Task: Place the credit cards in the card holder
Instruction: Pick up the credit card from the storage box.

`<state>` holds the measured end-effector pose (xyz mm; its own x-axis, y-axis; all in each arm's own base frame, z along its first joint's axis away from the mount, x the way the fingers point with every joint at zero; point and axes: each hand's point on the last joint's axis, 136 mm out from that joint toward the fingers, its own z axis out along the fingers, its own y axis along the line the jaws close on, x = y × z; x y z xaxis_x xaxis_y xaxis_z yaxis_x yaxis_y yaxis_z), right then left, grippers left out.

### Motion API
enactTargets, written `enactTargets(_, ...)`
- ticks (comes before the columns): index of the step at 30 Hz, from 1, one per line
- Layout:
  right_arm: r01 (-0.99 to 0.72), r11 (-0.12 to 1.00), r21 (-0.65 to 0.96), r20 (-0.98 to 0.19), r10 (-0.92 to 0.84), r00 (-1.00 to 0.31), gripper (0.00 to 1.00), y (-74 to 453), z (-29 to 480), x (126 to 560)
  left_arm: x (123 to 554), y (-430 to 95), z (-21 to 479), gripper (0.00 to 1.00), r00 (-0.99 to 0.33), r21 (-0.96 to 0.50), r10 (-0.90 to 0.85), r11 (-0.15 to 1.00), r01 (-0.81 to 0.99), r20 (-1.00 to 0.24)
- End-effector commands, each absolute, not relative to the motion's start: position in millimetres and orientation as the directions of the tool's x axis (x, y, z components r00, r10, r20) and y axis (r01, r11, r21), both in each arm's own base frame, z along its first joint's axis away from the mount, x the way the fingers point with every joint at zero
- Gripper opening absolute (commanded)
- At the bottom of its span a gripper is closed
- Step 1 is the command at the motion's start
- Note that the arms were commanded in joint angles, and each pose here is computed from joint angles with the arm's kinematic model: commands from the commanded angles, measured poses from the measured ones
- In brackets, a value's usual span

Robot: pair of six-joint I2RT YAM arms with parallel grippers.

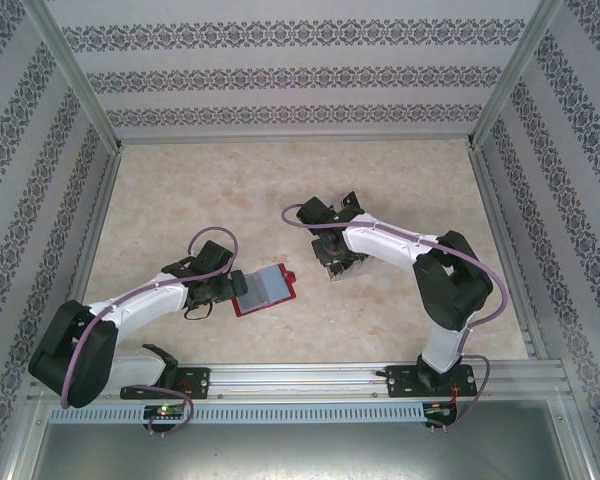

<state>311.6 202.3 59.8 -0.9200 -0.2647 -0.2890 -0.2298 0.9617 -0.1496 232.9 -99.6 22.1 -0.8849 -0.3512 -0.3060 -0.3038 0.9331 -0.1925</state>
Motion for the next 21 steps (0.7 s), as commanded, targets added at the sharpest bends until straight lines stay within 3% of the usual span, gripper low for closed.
enactTargets(1, -0.229, 0.960, -0.163, -0.261, -0.265, -0.928, 0.20, 195.9, 52.7, 310.8, 235.7, -104.8, 23.8, 1.00, -0.880, -0.214, -0.350, 0.932, -0.293, -0.322)
enactTargets(13, -0.223, 0.965, -0.134, -0.256, -0.252, -0.933, 0.00, 195.9, 51.7, 309.7, 236.1, -104.5, 25.1, 1.00, -0.880, -0.213, -0.348, 0.933, -0.291, -0.323)
enactTargets(21, -0.204, 0.979, -0.006, -0.291, -0.197, -0.936, 0.00, 208.2, 70.0, 311.4, 236.3, -104.5, 25.0, 1.00, -0.880, -0.213, -0.347, 0.933, -0.290, -0.324)
